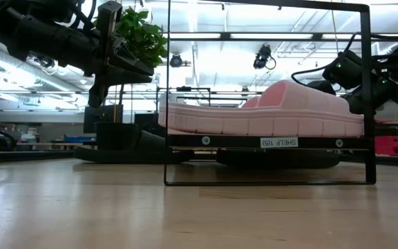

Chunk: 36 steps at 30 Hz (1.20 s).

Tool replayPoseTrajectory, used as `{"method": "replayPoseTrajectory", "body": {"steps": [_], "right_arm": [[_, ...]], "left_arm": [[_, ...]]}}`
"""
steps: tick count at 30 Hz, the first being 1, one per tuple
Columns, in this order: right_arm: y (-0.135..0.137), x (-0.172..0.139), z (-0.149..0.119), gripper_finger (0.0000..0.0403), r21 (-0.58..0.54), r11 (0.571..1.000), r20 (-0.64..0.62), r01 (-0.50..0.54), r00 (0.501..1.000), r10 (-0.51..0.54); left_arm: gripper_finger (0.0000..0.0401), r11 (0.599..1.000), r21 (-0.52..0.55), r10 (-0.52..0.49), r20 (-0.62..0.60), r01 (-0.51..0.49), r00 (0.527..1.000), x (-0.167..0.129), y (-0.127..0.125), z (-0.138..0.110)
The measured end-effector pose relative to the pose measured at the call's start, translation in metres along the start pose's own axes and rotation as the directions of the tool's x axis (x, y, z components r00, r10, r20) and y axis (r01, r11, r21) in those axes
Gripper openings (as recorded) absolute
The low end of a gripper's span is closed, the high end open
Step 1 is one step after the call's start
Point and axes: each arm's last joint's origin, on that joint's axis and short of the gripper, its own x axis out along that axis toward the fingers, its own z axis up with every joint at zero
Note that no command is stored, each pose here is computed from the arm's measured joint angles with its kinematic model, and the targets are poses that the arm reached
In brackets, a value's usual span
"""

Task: Pick and place slides into the shelf
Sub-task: Put the right black slide on the shelf

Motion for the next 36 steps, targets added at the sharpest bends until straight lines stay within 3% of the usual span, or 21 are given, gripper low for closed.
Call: {"method": "replayPoseTrajectory", "body": {"steps": [13,19,26,36], "right_arm": [[0.0000,0.0068,0.0010,0.0198,-0.025,1.000,0.016,0.003,1.000,-0.003],[0.0001,0.0068,0.0016,0.0136,-0.055,0.998,0.028,0.010,1.000,-0.008],[-0.0002,0.0066,0.0020,0.0018,-0.104,0.994,0.039,0.021,0.999,-0.017],[-0.0048,0.0065,-0.0013,0.0009,-0.098,0.993,0.013,0.070,0.998,-0.069]], "left_arm": [[0.0051,1.000,0.000,0.000,0.000,0.000,1.000,0.0000,0.0000,0.0000],[0.0056,1.000,0.000,0.000,0.000,0.000,1.000,0.0000,0.0000,0.0000],[0.0051,1.000,0.000,0.000,0.000,0.000,1.000,0.0000,0.0000,0.0000],[0.0054,1.000,0.001,-0.001,-0.002,0.001,1.000,-0.0001,-0.0003,-0.0003]]}}
